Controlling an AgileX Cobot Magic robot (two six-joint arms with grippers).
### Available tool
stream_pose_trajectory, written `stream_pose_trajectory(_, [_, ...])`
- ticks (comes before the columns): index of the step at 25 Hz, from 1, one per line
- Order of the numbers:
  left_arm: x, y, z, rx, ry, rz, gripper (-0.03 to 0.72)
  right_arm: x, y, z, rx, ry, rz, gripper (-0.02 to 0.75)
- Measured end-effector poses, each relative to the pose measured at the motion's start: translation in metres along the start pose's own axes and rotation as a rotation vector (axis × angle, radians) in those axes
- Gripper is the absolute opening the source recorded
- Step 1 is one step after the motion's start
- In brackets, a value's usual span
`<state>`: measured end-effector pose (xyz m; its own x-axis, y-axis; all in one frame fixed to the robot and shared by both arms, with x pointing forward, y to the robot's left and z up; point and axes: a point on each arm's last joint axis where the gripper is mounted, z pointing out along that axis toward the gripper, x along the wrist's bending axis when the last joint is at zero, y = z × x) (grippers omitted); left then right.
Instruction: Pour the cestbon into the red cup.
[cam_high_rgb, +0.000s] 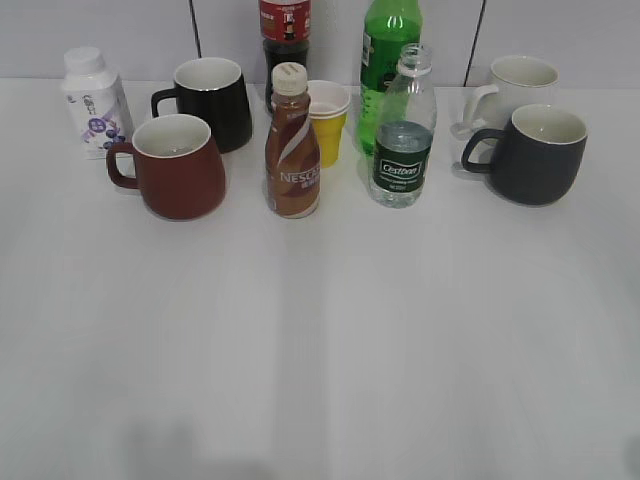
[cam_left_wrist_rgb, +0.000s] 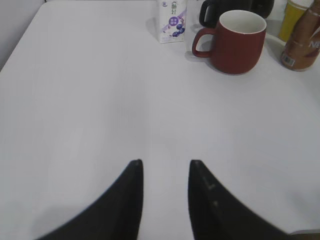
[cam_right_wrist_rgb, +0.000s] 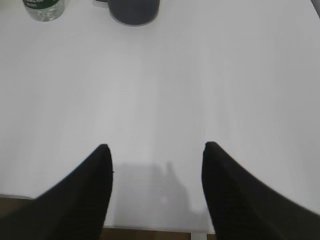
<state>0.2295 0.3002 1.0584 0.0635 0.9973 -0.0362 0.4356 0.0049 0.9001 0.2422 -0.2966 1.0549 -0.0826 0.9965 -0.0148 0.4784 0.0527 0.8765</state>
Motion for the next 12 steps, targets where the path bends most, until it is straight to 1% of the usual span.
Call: stream_pose_trajectory(12, [0.0000, 0.0000, 0.0000, 0.000, 0.000, 0.000, 0.237, 0.0001, 0.0000, 0.0000, 0.000, 0.001, -0.001, 0.429])
